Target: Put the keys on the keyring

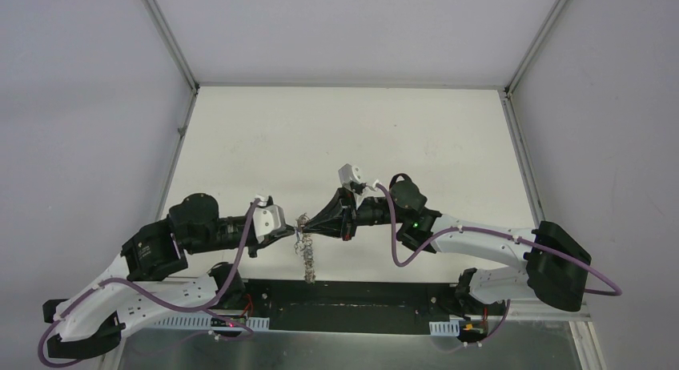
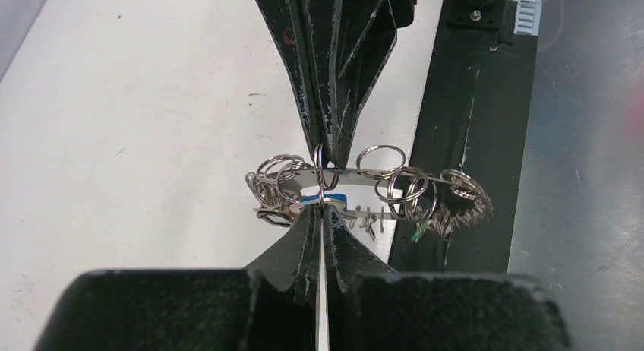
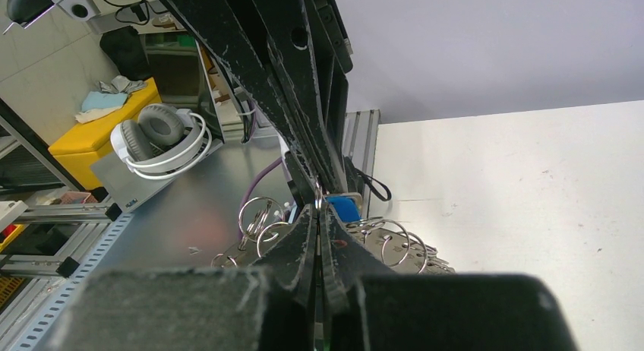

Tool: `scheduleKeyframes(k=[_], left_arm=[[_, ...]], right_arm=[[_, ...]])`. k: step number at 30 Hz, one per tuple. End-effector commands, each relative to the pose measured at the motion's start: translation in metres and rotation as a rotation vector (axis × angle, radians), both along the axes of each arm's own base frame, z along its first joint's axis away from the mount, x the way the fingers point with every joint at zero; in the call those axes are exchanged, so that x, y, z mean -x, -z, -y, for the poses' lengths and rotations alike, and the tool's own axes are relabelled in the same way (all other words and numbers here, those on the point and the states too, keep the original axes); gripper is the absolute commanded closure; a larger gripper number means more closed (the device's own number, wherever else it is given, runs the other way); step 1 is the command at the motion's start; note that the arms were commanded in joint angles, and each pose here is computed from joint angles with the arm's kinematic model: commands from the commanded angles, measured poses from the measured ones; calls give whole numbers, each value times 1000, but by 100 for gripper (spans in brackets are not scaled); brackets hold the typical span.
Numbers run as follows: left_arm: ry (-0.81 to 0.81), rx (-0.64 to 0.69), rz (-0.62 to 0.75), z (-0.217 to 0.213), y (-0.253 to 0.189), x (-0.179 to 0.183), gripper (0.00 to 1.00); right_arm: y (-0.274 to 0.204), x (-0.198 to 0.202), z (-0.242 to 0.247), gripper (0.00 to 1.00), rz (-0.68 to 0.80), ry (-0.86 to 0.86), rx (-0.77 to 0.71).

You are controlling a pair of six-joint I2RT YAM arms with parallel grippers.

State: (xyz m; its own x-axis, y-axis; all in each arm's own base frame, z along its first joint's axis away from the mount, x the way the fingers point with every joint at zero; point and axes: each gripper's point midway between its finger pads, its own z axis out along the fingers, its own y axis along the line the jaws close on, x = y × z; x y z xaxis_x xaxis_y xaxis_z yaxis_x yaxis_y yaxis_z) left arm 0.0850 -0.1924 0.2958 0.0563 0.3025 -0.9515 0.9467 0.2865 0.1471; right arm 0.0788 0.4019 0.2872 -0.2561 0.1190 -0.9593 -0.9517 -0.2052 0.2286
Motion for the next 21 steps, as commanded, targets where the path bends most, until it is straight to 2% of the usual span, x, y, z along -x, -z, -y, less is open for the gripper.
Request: scheduleKeyframes(k=[1, 10, 21], left_arm=[[-14, -56, -13, 1, 11, -4, 100], [-4, -104, -5, 1, 18, -6, 100], [48, -94, -20, 12, 15, -1, 100]], right_arm=[[-38, 1, 6, 100, 59, 14, -127], [-37, 0, 6, 100, 59, 17, -126], [-34, -1, 5, 100, 56, 22, -121]])
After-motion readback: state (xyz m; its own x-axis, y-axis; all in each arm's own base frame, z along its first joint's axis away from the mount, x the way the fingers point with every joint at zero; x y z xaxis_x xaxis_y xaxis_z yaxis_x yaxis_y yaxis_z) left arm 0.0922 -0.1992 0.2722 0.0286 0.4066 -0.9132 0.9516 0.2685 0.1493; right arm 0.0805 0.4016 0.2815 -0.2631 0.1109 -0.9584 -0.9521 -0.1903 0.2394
